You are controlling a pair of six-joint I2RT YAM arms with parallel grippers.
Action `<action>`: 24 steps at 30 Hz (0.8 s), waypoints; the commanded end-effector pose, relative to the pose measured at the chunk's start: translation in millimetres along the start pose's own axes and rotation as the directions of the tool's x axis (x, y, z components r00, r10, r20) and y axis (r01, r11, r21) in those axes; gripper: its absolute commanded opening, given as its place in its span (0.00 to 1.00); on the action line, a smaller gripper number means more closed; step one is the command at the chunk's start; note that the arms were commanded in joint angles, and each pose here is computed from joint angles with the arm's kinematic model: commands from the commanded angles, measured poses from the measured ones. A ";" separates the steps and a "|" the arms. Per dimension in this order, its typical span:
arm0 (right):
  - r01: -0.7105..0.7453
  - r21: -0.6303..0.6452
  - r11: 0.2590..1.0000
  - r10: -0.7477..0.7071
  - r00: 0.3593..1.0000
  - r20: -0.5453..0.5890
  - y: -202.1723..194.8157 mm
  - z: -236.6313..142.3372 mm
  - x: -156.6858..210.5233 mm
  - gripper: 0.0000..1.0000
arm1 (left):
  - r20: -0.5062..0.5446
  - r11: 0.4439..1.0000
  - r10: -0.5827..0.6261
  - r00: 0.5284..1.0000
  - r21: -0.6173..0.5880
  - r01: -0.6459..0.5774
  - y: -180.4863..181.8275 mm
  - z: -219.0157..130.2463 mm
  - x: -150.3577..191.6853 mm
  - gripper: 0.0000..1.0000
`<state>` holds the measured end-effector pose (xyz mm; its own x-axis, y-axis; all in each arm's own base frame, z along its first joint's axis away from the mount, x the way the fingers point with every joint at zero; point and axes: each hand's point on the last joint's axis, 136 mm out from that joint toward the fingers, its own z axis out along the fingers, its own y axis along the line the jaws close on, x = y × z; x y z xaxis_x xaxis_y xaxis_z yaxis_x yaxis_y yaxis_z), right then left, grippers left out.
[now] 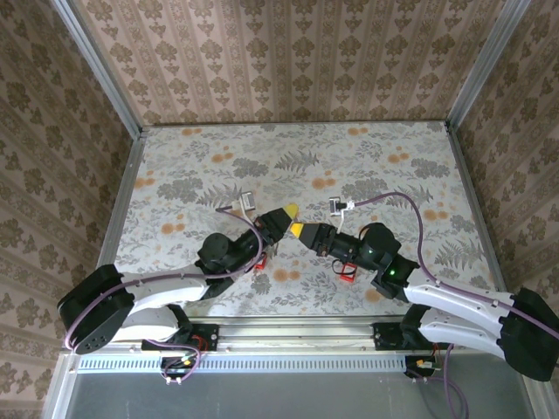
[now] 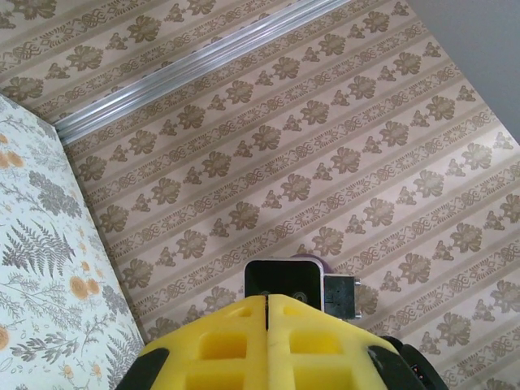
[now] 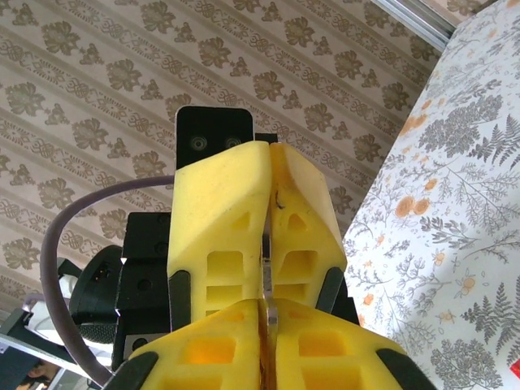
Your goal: Unlock with the key
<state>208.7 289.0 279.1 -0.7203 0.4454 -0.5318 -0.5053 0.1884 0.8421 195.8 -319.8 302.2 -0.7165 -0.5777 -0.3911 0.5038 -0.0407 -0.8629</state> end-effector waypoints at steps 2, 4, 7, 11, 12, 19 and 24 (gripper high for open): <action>0.029 -0.019 0.999 -0.028 0.999 0.025 12.9 -5.0 -8.8 0.03 | 0.038 0.999 0.030 0.999 0.035 -0.032 -10.5 -5.2 -4.6 0.00; 0.038 -0.009 0.999 -0.038 0.999 0.022 14.0 -7.6 -9.2 0.00 | 0.040 0.999 0.033 0.999 0.026 -0.034 -8.2 -6.5 -4.1 0.00; 0.062 0.049 0.997 -0.062 0.998 -0.001 10.9 -14.8 -9.1 0.00 | 0.058 0.999 0.036 0.998 -0.010 -0.035 1.3 -12.7 -6.1 0.25; 0.123 0.220 0.968 -0.112 0.992 -0.063 -4.4 -42.5 -4.8 0.00 | 0.054 0.991 0.070 0.996 -0.117 -0.063 14.8 -26.4 -11.8 0.66; 0.141 0.283 0.949 -0.122 0.989 -0.082 -10.7 -53.9 -4.1 0.00 | 0.044 0.986 0.091 0.995 -0.141 -0.084 14.1 -29.6 -13.7 0.69; 0.202 0.832 0.516 -0.057 0.978 -0.203 -93.6 -167.4 0.8 0.00 | -0.215 0.820 0.351 0.911 -0.400 -0.410 12.9 -61.3 -29.6 0.91; 0.216 0.948 0.234 0.078 0.968 -0.239 -148.6 -198.3 30.2 0.00 | -0.332 0.771 0.361 0.871 -0.420 -0.479 21.6 -74.0 -25.4 1.00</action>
<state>189.6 155.5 182.5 -0.7887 0.2872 -0.5435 -0.0080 0.8793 0.4762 195.0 -247.5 329.9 -0.5379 -0.4738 -0.6973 0.5521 0.4271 -0.7161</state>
